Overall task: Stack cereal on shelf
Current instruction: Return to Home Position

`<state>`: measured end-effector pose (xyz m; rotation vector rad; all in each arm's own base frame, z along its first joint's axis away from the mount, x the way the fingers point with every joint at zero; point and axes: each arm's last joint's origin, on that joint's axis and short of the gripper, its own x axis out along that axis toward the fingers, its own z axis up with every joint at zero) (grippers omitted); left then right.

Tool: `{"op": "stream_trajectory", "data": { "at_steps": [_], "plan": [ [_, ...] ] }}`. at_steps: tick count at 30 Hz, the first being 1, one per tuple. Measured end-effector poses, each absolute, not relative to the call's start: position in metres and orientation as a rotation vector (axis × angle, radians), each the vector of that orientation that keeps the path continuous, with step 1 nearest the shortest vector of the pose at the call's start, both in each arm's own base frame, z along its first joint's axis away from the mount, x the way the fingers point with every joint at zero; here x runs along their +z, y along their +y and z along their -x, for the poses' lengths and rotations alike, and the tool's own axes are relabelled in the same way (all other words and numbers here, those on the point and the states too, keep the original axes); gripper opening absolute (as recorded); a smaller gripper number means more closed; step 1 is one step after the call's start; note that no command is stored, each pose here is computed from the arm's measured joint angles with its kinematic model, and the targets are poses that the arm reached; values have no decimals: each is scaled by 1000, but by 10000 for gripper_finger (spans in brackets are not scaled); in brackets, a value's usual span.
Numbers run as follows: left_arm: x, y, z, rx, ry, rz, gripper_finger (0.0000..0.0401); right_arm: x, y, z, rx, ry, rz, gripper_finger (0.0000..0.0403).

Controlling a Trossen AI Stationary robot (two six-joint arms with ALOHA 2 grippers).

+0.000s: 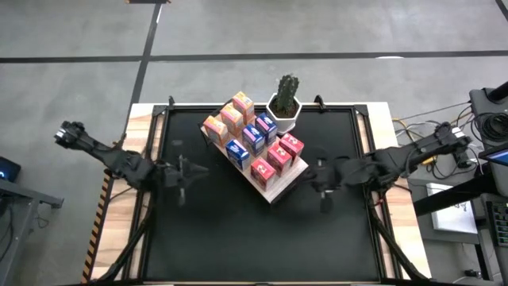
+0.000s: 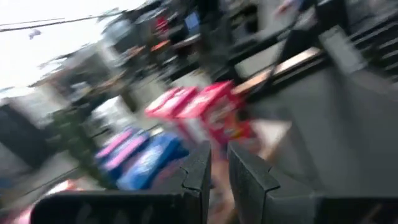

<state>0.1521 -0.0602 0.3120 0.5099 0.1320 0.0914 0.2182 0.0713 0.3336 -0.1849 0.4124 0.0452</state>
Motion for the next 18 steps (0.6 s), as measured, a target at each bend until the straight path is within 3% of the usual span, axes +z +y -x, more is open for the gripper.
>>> {"op": "stream_trajectory", "data": {
  "at_steps": [5,18],
  "plan": [
    [307,-55,-130,-102,59,-416,37,325,62,-189,97,277,242,9],
    [276,-36,-92,-86,-62,-301,37,304,43,-136,111,98,271,9]
  ]
}}
